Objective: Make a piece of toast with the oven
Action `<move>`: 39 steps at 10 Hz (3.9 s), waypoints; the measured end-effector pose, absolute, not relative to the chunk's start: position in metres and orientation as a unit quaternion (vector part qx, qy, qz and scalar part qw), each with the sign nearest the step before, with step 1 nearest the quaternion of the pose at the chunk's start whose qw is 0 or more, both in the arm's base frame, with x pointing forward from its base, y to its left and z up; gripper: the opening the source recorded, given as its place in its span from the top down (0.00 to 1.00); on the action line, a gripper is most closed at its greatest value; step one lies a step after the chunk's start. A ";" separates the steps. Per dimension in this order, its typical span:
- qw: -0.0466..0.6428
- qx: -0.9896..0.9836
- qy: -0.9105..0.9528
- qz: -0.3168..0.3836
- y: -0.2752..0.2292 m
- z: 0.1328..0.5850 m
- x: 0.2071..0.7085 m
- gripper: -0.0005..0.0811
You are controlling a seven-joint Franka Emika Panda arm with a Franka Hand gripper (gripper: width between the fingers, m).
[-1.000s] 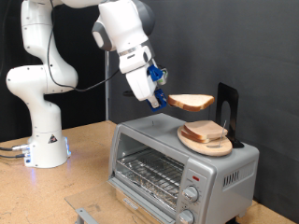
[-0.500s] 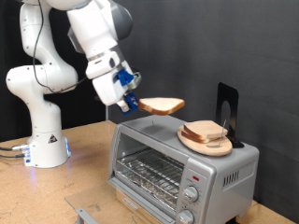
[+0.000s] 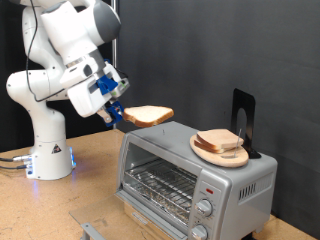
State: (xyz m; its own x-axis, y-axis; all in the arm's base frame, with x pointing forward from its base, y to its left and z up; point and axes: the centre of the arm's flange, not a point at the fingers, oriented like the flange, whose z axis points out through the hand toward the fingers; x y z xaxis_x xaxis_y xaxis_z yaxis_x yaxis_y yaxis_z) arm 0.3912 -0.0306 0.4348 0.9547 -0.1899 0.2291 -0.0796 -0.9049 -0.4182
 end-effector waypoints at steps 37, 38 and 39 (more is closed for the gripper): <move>-0.015 -0.990 -0.130 -0.052 -0.001 0.313 0.468 0.50; -0.015 -0.990 -0.130 -0.051 0.004 0.313 0.469 0.50; -0.015 -0.990 -0.133 -0.049 0.007 0.312 0.468 0.50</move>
